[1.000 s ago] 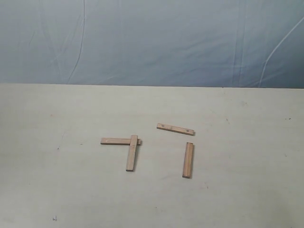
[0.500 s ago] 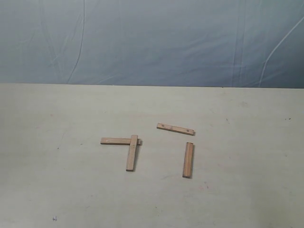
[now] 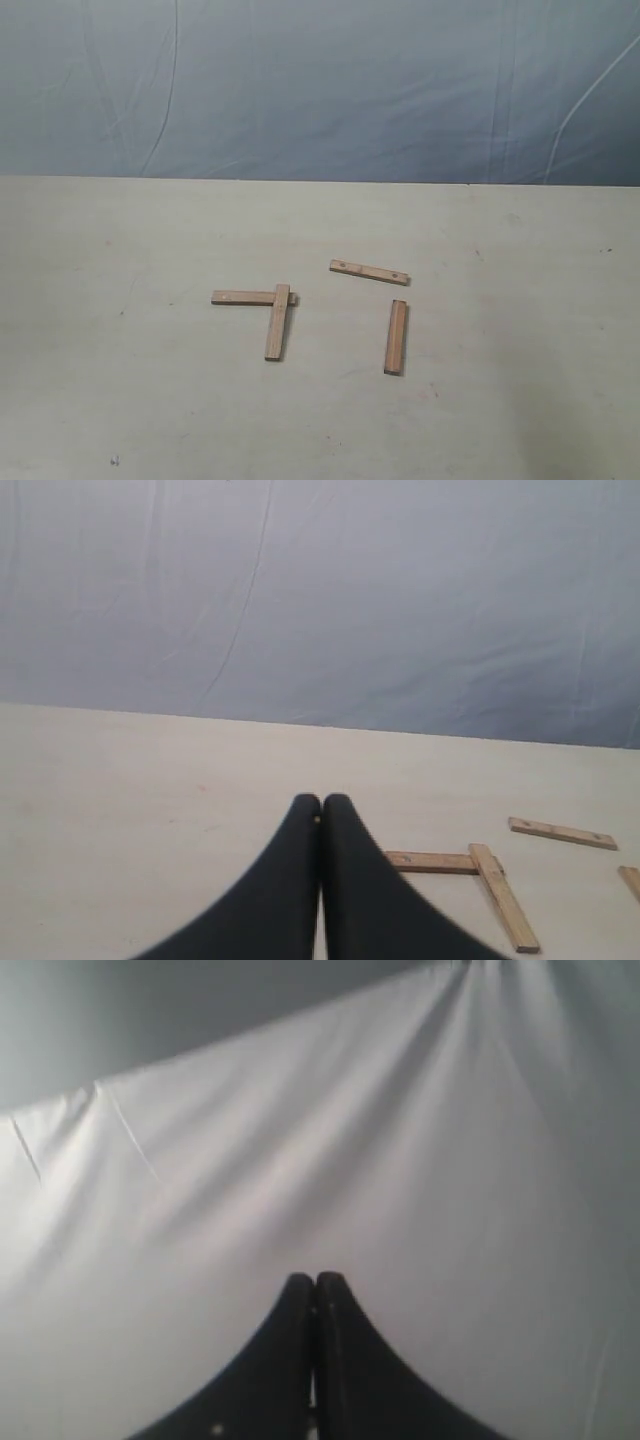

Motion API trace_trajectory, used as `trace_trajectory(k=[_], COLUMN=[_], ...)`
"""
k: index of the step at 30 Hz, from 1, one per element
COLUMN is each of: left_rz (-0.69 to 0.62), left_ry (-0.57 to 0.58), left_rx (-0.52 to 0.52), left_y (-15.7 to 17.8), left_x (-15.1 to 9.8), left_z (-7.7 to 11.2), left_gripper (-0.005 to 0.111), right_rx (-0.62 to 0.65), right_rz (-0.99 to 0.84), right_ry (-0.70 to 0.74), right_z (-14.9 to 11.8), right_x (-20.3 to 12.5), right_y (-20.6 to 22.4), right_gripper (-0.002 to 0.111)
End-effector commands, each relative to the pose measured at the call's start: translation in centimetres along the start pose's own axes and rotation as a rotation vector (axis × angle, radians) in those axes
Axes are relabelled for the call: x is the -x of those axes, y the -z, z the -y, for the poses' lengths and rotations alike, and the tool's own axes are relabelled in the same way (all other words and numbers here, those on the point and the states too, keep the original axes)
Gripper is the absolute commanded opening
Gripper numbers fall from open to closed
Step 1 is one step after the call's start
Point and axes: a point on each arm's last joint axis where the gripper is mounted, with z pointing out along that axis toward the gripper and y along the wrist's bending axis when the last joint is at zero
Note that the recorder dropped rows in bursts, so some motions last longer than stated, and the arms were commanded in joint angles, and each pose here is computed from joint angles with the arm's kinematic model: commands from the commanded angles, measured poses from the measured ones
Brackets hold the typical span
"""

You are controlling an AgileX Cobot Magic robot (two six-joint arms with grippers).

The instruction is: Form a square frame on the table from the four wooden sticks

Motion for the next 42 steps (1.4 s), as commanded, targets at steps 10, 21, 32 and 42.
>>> trace_trajectory(k=[10, 21, 32, 42], left_rz=[0.004, -0.004, -0.012, -0.014], left_ry=[-0.015, 0.007, 0.021, 0.028], left_rx=[-0.003, -0.004, -0.005, -0.006], left_y=[0.0, 0.0, 0.0, 0.0], left_x=[-0.1, -0.1, -0.2, -0.2], left_z=[0.0, 0.0, 0.0, 0.0], left_gripper=[0.0, 0.0, 0.0, 0.0], right_rx=[-0.256, -0.077, -0.261, -0.336], right_rz=[-1.478, -1.796, -1.81, -1.814], right_ry=[0.39, 0.153, 0.162, 0.159], right_z=[-1.2, -8.0, -10.5, -10.4], right_x=[-15.5, -25.4, -31.6, -34.1], right_y=[-10.9, -9.1, -7.6, -8.4], right_gripper=[-0.001, 0.029, 0.046, 0.046])
